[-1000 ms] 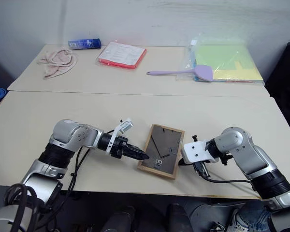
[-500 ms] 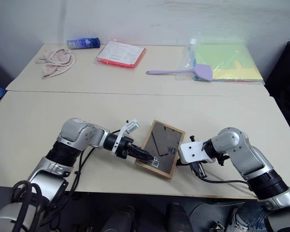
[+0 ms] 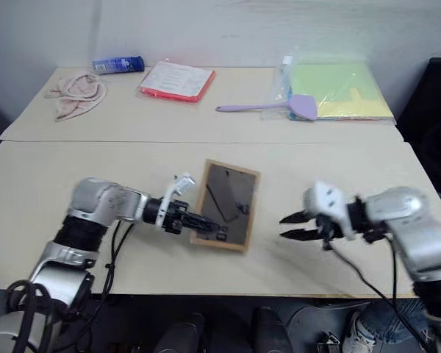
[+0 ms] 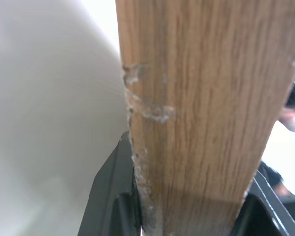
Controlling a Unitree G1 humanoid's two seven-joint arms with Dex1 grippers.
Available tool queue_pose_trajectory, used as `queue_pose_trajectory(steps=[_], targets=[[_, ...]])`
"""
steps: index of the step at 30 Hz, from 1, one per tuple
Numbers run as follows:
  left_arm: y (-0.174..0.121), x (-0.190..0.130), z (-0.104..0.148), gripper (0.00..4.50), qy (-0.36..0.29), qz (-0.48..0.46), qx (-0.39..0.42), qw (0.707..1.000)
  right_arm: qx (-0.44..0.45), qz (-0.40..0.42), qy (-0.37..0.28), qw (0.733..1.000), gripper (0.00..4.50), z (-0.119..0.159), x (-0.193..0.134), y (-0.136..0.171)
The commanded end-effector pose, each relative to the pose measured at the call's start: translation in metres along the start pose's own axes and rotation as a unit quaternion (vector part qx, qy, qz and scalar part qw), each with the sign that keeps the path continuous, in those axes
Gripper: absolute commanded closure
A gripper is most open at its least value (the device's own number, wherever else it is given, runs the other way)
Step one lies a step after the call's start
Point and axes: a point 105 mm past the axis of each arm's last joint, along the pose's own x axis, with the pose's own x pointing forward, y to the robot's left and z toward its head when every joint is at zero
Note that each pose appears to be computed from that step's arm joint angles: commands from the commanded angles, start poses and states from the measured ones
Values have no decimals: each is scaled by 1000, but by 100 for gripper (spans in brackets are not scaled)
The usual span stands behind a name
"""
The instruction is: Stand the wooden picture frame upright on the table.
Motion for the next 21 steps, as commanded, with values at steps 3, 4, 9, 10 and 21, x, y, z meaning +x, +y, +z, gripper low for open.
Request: queue_pose_trajectory(steps=[3,4,9,10,21], targets=[[-27,-9,11,322,-28,-27,64,997,71,29,-125,989,135,55,14,1],[-29,-9,11,322,-29,-29,70,997,75,37,-136,987,99,59,22,1],[-40,-2,9,322,-20,-40,92,995,78,51,-150,984,0,69,57,-4],[-42,-2,9,322,-18,-45,97,994,76,51,-148,985,0,69,62,-5],[-32,-7,6,322,-12,-18,105,994,26,143,-152,978,0,86,69,27]])
